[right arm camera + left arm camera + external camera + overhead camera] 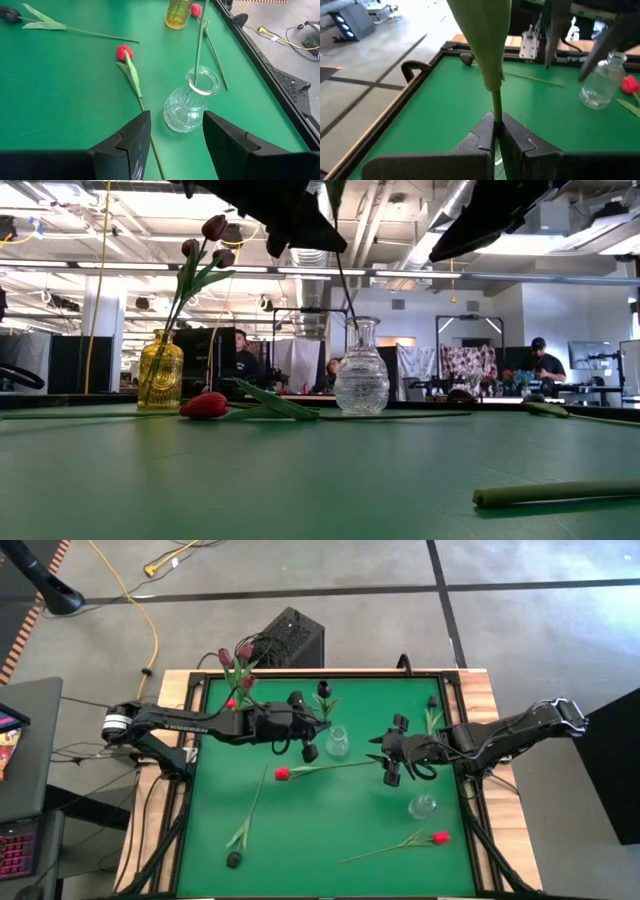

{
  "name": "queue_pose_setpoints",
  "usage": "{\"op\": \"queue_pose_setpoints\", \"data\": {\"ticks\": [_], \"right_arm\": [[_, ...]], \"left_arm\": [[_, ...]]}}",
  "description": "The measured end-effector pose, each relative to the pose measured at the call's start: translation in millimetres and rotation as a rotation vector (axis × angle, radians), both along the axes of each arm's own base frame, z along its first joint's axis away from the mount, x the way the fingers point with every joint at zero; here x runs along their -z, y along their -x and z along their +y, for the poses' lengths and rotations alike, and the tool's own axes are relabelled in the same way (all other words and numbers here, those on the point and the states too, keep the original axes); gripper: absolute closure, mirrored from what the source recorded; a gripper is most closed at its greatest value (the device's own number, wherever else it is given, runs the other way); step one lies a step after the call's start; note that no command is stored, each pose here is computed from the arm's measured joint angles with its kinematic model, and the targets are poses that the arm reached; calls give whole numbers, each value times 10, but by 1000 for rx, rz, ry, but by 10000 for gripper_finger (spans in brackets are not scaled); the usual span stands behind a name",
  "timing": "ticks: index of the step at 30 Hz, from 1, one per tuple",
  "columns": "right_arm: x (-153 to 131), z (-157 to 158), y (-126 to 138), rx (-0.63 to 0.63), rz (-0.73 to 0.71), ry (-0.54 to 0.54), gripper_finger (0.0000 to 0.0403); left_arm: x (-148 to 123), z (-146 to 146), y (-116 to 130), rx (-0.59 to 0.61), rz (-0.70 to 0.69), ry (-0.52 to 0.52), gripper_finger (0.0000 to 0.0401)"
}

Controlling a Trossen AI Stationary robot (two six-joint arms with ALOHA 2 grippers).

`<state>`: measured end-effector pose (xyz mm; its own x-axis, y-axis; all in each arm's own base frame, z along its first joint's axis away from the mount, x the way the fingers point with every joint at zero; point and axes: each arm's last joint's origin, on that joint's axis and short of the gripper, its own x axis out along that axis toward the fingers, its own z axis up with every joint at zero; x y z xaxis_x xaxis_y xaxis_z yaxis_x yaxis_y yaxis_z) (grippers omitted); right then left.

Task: Sort flowers into vase by color
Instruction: Put the bottom middle black flower into the left transparent vase

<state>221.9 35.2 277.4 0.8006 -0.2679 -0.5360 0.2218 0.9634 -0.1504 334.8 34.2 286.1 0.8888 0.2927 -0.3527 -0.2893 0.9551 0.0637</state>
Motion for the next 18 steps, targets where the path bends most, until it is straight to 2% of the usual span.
{"op": "queue_pose_setpoints", "data": {"ticks": [5,13,18], "right_arm": [[0,0,0,1,-1,-1,198],[0,0,0,1,-1,-2,198],[3,0,2,1,3,-2,198]], "left_arm": [[13,-10,2,29,14,8,380],[13,43,7,39,14,14,284],[25,104,17,64,16,62,243]]}}
